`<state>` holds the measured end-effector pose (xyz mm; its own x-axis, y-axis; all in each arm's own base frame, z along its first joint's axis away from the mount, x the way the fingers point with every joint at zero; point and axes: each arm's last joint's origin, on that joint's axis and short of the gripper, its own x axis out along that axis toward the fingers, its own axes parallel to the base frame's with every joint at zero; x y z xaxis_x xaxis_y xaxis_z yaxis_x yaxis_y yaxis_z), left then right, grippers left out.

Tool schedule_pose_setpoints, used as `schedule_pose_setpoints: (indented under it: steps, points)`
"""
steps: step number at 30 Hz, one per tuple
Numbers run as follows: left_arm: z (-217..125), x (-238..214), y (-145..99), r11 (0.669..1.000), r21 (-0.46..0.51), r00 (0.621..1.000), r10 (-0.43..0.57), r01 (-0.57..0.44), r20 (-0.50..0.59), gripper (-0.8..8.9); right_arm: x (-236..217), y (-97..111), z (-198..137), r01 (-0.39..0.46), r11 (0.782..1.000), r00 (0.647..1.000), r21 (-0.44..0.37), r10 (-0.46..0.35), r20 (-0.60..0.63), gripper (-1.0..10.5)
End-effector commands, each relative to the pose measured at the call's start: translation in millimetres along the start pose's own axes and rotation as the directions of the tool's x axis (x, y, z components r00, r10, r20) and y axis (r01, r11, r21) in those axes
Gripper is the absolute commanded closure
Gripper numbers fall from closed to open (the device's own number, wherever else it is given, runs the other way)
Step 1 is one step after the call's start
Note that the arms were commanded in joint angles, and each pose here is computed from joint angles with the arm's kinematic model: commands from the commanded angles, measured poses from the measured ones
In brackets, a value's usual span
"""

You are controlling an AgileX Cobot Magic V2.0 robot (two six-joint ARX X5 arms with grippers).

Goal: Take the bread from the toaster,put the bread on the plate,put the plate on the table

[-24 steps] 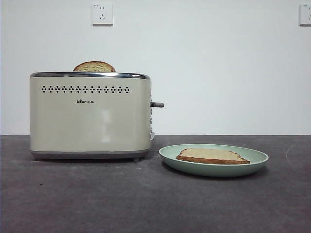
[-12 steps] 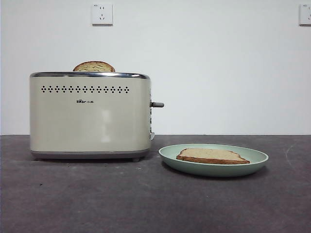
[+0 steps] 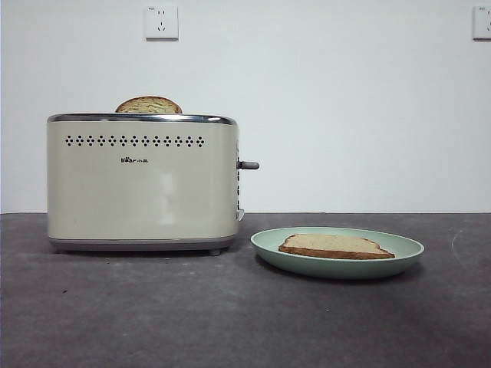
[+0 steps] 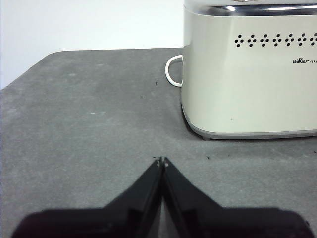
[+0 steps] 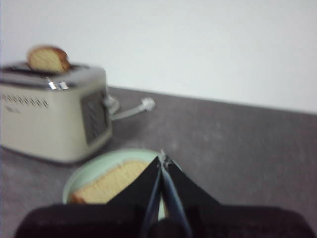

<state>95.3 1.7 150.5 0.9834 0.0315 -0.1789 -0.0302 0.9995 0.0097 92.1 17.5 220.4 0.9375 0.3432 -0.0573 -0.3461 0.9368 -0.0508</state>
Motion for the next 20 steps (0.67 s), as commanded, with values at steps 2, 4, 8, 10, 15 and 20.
schedule_pose_setpoints:
  steps: [2,4,8,10,15,20]
  points:
    - [-3,1,0,1.0,-0.007,1.0,0.006,-0.006,-0.003,8.17,1,0,-19,0.038,0.999,0.999,0.008,-0.038,-0.011,9.5]
    - [-3,1,0,1.0,-0.007,1.0,0.006,-0.006,-0.003,8.17,2,0,-28,0.039,0.999,0.999,0.011,-0.039,-0.018,9.5]
    - [-3,1,0,1.0,-0.007,1.0,0.006,-0.006,-0.003,8.17,2,1,-40,0.039,0.999,0.999,0.021,-0.039,-0.028,9.5]
    - [-3,1,0,1.0,-0.007,1.0,0.006,-0.006,-0.003,8.17,3,1,-48,0.039,0.999,0.999,0.033,-0.038,-0.038,9.5]
    - [-3,1,0,1.0,-0.007,1.0,0.006,-0.006,-0.003,8.17,6,2,-68,0.041,0.994,0.997,0.096,-0.034,-0.076,9.5]
    - [-3,1,0,1.0,-0.007,1.0,0.006,-0.006,-0.003,8.17,6,1,-71,0.069,0.992,0.992,0.103,-0.058,-0.109,9.5]
